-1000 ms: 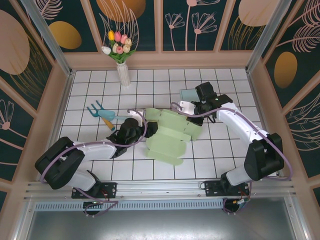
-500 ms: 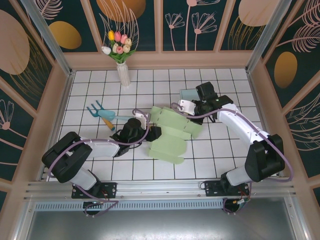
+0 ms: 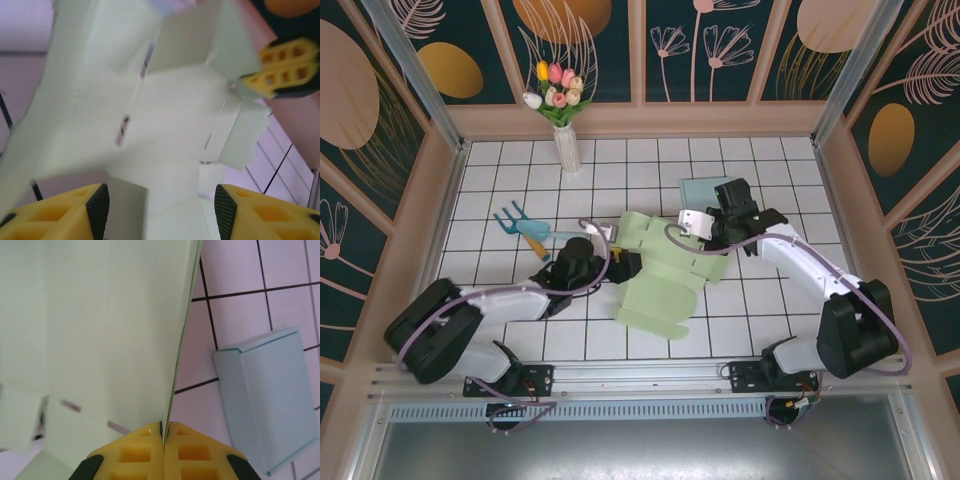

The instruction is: Fold the paper box

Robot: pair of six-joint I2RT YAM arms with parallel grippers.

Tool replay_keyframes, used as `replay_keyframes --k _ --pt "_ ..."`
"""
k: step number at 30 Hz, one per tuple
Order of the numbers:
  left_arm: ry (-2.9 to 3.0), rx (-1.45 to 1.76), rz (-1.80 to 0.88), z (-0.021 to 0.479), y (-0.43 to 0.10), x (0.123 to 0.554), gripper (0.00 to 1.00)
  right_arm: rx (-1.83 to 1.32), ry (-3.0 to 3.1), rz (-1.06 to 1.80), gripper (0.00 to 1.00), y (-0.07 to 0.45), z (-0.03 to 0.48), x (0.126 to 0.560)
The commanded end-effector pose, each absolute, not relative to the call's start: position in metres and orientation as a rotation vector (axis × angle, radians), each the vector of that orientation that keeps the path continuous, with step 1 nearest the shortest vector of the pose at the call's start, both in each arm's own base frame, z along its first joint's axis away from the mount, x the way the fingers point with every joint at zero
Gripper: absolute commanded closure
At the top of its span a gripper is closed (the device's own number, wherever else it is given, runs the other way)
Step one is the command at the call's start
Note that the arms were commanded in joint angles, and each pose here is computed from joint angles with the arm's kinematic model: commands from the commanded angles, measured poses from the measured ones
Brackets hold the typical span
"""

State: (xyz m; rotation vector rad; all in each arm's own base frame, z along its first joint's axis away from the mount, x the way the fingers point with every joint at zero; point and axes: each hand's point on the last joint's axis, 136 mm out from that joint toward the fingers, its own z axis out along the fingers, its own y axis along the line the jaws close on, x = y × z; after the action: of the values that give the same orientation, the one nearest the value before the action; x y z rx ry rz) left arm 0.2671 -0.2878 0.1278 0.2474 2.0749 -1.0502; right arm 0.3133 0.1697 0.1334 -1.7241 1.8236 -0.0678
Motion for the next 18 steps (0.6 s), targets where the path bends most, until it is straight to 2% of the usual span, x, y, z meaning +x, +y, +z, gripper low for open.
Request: replay_keyframes --k 1,9,18 --pt "1.965 0.177 -0.928 0.145 -0.258 0.271 0.41 -1.738 1.643 -0.268 1.0 0.167 0.154 0.327" --pt "1.855 0.028 -0.621 0.134 -0.188 0.273 0.45 -1.894 1.322 -0.383 1.0 0.183 0.173 0.309" --pt "1.83 0.155 -0.685 0.123 -0.198 0.257 0.45 -1.95 1.139 -0.464 1.0 0.203 0.172 0.299"
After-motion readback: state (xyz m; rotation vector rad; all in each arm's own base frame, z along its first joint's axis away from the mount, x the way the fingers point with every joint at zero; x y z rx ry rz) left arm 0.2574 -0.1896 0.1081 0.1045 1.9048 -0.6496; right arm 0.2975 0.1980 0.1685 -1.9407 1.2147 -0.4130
